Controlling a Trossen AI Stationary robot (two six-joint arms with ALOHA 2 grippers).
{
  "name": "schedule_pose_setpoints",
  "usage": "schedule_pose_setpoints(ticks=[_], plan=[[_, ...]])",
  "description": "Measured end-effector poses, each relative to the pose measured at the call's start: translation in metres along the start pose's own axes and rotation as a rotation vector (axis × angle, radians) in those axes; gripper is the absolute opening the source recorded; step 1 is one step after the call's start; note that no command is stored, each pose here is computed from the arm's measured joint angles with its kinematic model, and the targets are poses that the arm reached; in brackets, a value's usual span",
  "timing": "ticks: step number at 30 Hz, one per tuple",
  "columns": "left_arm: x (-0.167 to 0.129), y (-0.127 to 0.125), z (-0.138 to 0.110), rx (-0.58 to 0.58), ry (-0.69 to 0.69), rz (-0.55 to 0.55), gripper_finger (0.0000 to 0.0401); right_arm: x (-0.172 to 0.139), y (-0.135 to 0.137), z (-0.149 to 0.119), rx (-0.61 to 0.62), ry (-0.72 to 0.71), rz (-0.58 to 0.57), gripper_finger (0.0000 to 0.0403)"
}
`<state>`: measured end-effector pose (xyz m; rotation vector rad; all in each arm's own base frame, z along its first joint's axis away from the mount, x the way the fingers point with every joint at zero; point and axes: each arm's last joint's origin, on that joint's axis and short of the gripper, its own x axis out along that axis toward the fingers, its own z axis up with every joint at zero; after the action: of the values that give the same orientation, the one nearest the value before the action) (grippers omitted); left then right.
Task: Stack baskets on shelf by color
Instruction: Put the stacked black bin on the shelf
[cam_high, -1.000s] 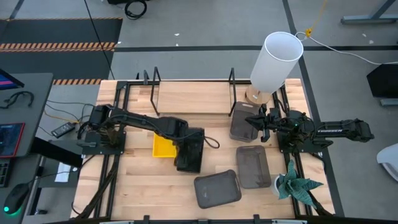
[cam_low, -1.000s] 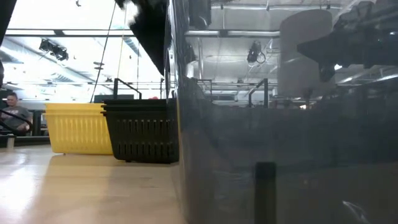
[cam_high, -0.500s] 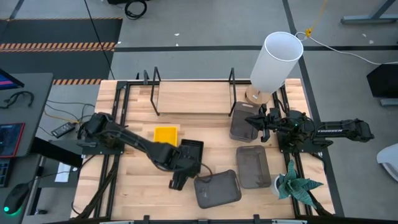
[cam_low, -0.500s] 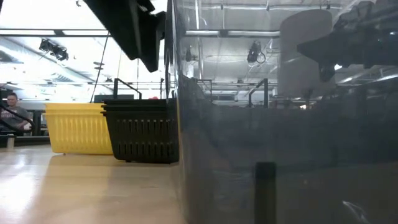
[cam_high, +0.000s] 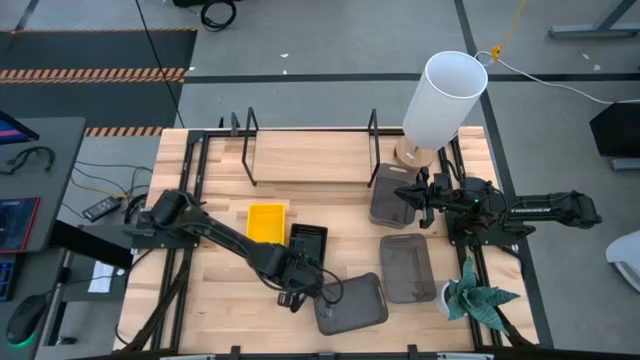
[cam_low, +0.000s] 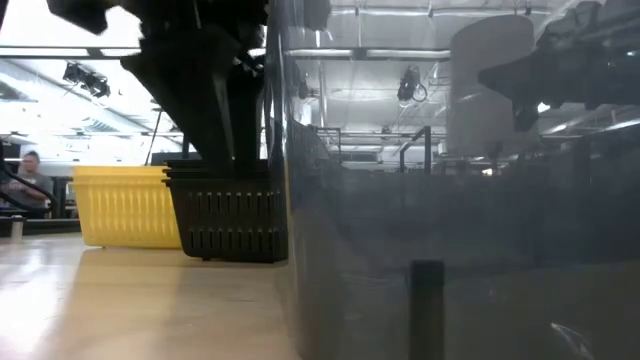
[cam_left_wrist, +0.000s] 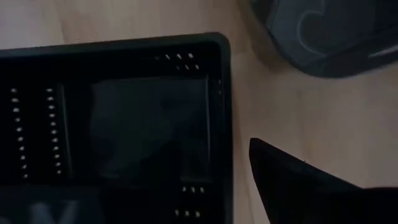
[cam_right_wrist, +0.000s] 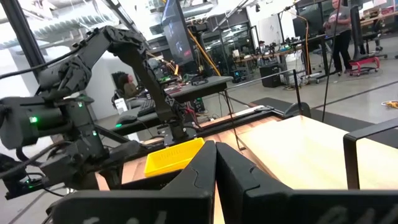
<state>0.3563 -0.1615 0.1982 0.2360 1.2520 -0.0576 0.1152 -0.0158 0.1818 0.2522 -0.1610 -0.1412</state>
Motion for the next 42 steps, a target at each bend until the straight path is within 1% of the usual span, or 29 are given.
schedule_pose_setpoints(ticks=[4,9,12,18,22,24,28,31,35,38,42], plan=[[0.012,0.001,0.0,0.001,0.032,0.013,0.0175,0.0,0.0,0.0,0.0,0.0,0.0,0.0014],[0.022,0.006,-0.001,0.015,0.064,0.03,0.0136,0.0,0.0,0.0,0.0,0.0,0.0,0.0014],[0.023,0.013,0.0,0.01,0.063,0.054,0.0103,0.0,0.0,0.0,0.0,-0.001,0.0,0.0014],[0.025,0.036,0.003,0.037,0.075,0.094,0.0023,0.0,0.0,0.0,0.0,-0.001,0.0,0.0014],[0.027,0.056,0.004,0.032,0.083,0.101,0.0024,0.0,0.0,0.0,0.0,-0.001,0.0,0.0014],[0.027,0.067,0.005,0.025,0.083,0.108,0.0033,0.0,0.0,0.0,0.0,-0.001,0.0,0.0014],[0.021,0.087,0.006,0.012,0.064,0.119,0.0037,0.0,0.0,0.0,0.0,-0.001,0.0,0.0014],[0.009,0.1,0.007,0.004,0.028,0.126,0.0025,0.0,0.0,0.0,0.0,-0.001,0.0,0.0014],[-0.015,0.119,0.007,-0.033,-0.036,0.145,0.0024,0.0,0.0,0.0,0.0,-0.001,0.0,0.0014],[-0.035,0.136,0.004,-0.079,-0.083,0.165,0.0035,0.0,0.0,0.0,0.0,-0.001,0.0,0.0014],[-0.05,0.162,-0.005,-0.123,-0.083,0.189,0.0039,0.0,0.0,0.0,0.0,-0.001,0.0,0.0014]])
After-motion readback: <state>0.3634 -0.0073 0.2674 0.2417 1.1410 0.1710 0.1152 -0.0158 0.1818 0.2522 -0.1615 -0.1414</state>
